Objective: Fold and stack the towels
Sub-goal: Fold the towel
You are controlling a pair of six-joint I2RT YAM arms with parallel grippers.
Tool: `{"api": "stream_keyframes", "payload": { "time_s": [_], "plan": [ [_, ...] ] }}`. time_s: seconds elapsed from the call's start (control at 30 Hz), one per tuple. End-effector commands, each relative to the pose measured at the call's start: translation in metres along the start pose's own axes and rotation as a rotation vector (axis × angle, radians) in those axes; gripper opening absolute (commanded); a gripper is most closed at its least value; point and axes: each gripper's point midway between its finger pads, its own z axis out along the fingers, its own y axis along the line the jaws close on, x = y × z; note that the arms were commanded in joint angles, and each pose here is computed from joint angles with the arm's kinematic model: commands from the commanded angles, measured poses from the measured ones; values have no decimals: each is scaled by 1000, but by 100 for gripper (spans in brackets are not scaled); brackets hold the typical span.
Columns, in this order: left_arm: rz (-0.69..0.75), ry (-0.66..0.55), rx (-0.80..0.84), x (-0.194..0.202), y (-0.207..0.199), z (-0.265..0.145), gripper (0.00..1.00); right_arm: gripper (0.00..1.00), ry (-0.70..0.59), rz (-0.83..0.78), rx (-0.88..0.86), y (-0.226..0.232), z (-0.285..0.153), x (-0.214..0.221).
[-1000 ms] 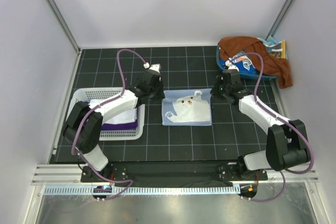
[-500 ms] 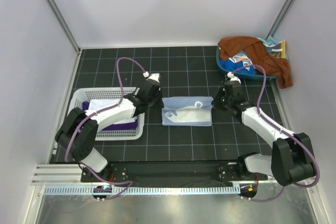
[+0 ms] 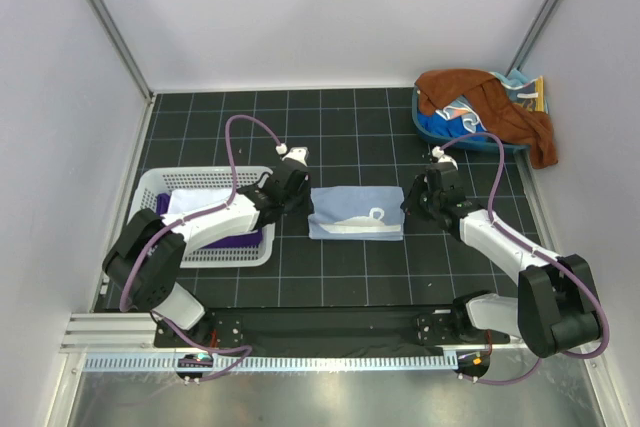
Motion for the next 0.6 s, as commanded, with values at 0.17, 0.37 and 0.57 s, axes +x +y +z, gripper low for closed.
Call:
{"api": "stream_keyframes", "payload": {
  "time_s": [0.17,0.37,0.57],
  "plan": [
    [-23,-41,12,-12,-7,-6,15,37,-66,2,-39,13,-9,-18],
    [-26,-29,-5,-9,-3,-8,27,38,-53,2,-39,15,-6,-16],
    [-23,11,-33,-7,-2,-6,27,39,-22,-16,-43,22,-3,-7]
  ]
}}
